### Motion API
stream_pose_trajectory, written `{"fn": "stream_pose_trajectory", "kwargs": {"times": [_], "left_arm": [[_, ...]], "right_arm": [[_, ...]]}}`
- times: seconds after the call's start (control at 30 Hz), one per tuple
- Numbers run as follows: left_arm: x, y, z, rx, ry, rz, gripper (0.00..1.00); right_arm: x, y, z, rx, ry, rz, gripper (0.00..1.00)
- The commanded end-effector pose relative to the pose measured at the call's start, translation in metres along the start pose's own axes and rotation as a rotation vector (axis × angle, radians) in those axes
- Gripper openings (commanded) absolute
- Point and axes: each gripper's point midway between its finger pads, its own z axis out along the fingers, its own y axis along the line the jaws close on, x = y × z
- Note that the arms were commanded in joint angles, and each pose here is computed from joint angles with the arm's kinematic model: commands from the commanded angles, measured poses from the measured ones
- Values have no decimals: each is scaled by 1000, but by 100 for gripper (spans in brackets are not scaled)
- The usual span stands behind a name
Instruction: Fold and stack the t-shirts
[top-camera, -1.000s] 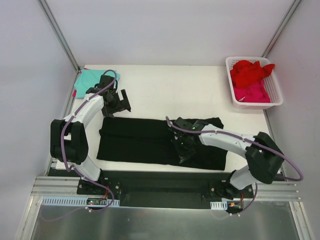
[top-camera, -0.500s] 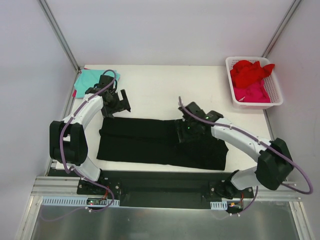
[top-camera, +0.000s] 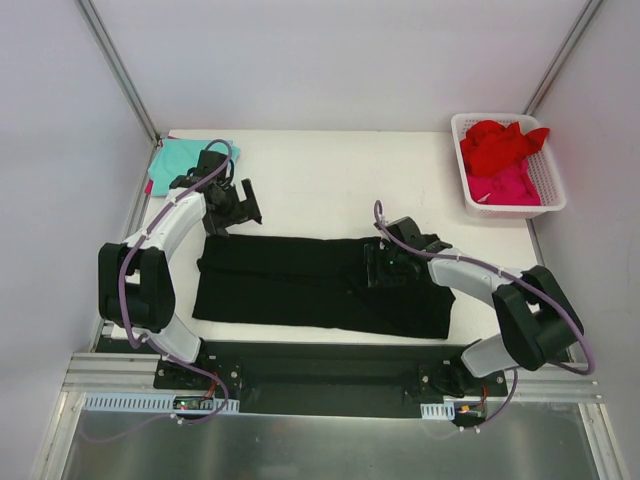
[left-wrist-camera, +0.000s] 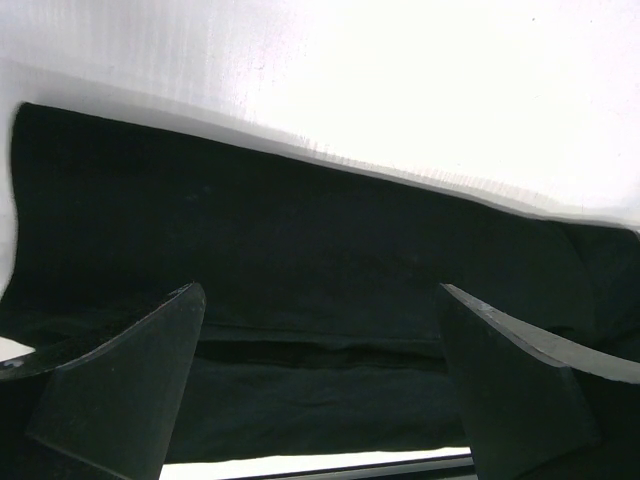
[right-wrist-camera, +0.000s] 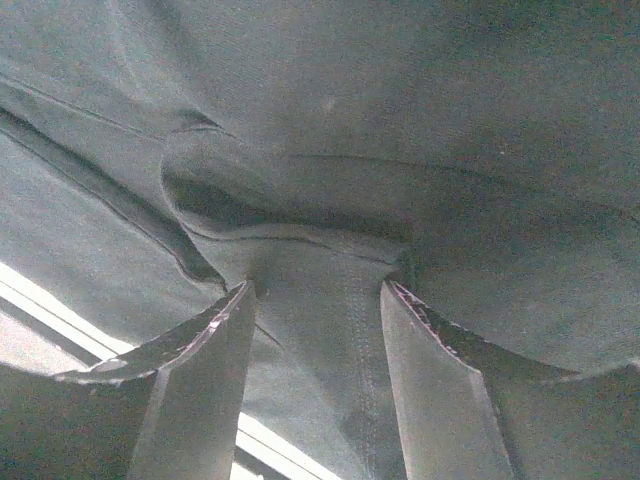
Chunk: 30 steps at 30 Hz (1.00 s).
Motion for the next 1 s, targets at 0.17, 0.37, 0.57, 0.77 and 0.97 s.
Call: {"fn": "stream_pose_trajectory", "kwargs": {"times": [0.17, 0.37, 0.57, 0.77, 0.97], "left_arm": [[0, 5, -18, -1, -42, 32, 99], [3, 2, -15, 15, -19, 20, 99], [1, 1, -17, 17, -29, 25, 99], [3, 2, -17, 18, -26, 24, 99], [3, 0, -17, 24, -23, 24, 99]], "right_arm": [[-24, 20, 13, -121, -76, -32, 55], [-35, 18, -11, -77, -109, -55, 55], [-54, 11, -32, -52, -165, -66, 55], [-64, -8, -32, -49, -178, -22, 55], [-67, -22, -13, -76, -150, 32, 54]]}}
